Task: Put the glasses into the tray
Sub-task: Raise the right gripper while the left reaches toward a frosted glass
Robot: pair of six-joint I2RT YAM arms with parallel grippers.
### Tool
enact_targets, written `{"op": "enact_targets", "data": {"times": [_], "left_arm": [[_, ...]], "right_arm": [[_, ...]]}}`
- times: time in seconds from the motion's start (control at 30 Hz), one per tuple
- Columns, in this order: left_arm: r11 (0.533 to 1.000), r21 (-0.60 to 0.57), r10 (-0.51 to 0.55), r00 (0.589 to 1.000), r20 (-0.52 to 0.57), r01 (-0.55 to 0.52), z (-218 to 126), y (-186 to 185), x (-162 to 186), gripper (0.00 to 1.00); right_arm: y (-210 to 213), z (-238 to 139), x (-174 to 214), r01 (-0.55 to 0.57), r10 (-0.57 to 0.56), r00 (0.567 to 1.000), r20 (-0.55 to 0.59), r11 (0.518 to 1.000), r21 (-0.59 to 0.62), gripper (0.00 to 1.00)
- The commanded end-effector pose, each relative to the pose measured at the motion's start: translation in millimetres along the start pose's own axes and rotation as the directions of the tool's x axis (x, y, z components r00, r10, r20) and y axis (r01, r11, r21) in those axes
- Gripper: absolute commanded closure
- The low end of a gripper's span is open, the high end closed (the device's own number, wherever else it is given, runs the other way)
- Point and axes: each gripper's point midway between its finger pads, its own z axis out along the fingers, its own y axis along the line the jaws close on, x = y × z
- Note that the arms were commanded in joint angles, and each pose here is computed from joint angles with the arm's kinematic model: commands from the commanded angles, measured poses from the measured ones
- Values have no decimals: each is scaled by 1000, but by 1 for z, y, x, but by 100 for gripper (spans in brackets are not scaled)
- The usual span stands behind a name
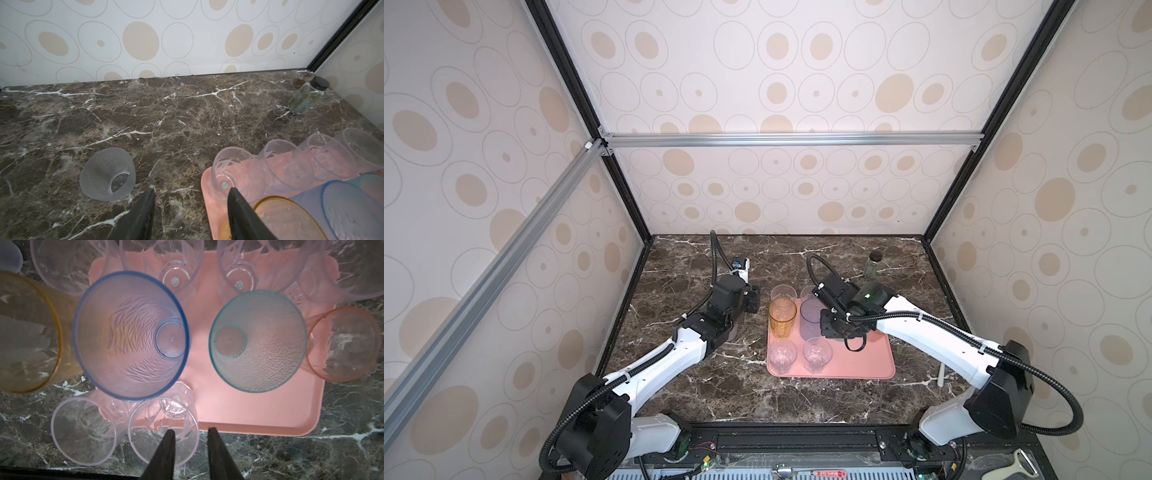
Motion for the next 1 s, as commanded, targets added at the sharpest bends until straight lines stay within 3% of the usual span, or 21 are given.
{"op": "enact_targets", "data": {"times": [0.0, 0.23, 0.43, 0.67, 0.97], "left_arm": [[998, -60, 29, 999, 19, -28, -3, 22, -28, 44], [994, -84, -79, 996, -49, 75, 7, 68, -37, 45], [981, -100, -182, 959, -217, 164, 26, 99, -2, 49], [977, -115, -206, 927, -314, 178, 12, 107, 26, 49], [975, -103, -223, 887, -404, 198, -20, 99, 69, 52]], "right_arm": [[-18, -24, -25, -22, 21, 996, 90, 1000, 14, 71], [-18, -27, -64, -49, 54, 986, 158, 998, -31, 71], [10, -19, -84, -22, 37, 988, 153, 995, -99, 71], [40, -5, -91, -27, 51, 992, 114, 980, -196, 71], [62, 2, -89, -1, 24, 995, 97, 973, -230, 71]]}}
